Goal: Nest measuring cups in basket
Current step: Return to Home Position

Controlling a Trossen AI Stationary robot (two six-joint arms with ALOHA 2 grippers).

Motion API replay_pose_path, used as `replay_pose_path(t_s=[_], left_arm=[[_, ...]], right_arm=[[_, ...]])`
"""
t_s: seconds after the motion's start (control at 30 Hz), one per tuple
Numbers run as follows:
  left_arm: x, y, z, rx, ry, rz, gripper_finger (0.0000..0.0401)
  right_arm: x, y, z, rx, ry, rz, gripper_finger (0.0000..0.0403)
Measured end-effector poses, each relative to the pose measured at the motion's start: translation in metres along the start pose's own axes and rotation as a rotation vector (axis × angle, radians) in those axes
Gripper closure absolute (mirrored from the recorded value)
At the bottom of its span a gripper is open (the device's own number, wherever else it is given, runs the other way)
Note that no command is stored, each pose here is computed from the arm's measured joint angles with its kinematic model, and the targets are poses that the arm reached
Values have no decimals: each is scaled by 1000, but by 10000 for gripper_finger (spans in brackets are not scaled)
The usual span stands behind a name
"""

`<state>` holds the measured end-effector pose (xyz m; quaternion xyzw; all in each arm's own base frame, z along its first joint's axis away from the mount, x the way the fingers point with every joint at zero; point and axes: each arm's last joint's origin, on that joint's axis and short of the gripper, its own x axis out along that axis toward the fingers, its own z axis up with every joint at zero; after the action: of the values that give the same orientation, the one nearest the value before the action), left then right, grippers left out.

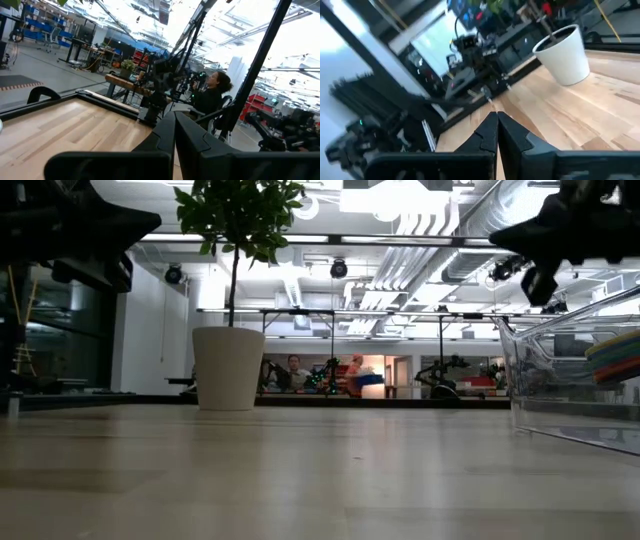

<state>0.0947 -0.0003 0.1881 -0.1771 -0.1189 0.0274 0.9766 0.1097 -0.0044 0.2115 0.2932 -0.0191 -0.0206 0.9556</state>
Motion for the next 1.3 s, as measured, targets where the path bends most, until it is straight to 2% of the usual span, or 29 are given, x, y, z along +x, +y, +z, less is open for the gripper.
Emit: replay_pose_path(t_s=[0.13,0.23,0.33,0.5,0.73,0.97,1.3], left_arm=[[0,0,0,0,0,0,401],[0,0,0,0,0,0,401],[0,0,0,0,0,0,401],[0,0,0,0,0,0,401],[0,0,-1,2,15,5,401],[0,0,-1,2,15,5,401],[0,1,-1,2,16,6,401]], right_arm=[[-10,-10,-14,32,-110,54,403],[-15,-15,-21,-4,-153,78,403],[-14,-19,-26,-46,-117,30,403],[-14,-20,-28,-95,-93,15,403],[-13,-25,-34,-109,-24,-39,403],[-11,-27,-37,-232,19,-53,403],[-11,-27,-38,-232,24,-56,403]])
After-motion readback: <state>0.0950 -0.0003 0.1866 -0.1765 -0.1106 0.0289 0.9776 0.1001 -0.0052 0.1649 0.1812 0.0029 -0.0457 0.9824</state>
